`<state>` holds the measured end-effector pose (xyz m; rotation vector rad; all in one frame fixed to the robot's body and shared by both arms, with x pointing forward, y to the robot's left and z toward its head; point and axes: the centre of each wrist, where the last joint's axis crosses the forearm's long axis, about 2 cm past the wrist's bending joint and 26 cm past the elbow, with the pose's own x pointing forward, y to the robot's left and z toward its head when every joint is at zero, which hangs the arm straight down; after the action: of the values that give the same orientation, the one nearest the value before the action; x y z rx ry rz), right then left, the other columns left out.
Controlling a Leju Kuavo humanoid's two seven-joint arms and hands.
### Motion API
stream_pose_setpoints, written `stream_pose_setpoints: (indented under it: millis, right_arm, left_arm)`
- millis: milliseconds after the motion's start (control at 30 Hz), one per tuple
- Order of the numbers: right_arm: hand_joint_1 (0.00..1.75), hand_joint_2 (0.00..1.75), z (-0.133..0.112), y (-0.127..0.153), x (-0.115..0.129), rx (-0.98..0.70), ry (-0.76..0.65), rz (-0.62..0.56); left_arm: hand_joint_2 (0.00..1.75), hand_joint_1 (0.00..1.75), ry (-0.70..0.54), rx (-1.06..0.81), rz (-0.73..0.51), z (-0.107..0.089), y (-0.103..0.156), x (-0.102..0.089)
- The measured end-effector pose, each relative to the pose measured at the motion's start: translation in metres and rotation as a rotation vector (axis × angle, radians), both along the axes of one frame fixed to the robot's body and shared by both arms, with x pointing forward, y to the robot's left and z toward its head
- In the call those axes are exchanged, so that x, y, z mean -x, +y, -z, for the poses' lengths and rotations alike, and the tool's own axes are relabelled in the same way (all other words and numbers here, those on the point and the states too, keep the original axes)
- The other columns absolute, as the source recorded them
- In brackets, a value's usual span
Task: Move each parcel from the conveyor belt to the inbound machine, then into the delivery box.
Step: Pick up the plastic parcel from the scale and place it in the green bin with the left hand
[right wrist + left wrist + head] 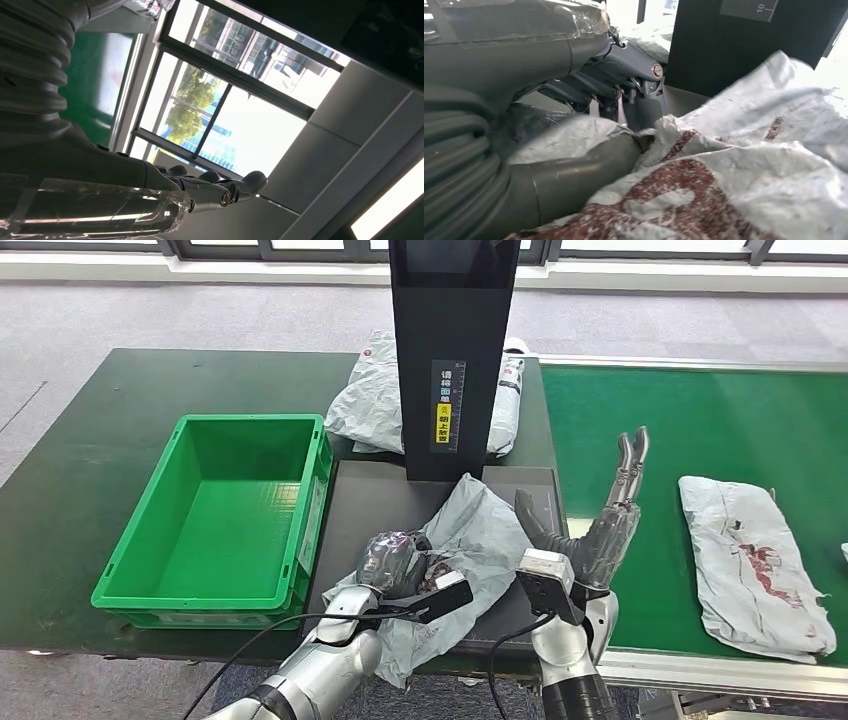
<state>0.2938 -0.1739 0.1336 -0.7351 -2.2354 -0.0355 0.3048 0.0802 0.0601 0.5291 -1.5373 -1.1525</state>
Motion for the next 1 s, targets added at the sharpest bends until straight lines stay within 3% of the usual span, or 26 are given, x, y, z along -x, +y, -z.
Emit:
stream_pose_setpoints:
  millis: [200, 367, 567, 767, 1000]
  right_arm:
    - [0.00, 1.75, 0.000, 0.000, 0.000, -0.005, 0.001, 0.000]
    - [0.00, 1.75, 0.001, 0.000, 0.001, 0.003, 0.004, 0.000]
    - [0.00, 1.75, 0.003, -0.002, 0.002, 0.015, 0.008, 0.005]
    - [0.00, 1.75, 0.004, -0.003, 0.002, 0.026, 0.011, 0.009]
    - [0.00, 1.75, 0.010, -0.007, 0.003, 0.044, 0.034, 0.023]
  left_arm:
    - [1.75, 1.75, -0.014, -0.013, -0.002, 0.001, 0.000, 0.000]
    - [1.75, 1.75, -0.232, -0.060, -0.053, -0.009, -0.001, 0.000]
    - [1.75, 1.75, -0.567, -0.018, -0.146, -0.063, 0.020, -0.021]
    - [1.75, 1.75, -0.758, 0.037, -0.255, -0.104, 0.049, -0.029]
    - [1.75, 1.75, -0.944, 0.102, -0.384, -0.149, 0.084, -0.025]
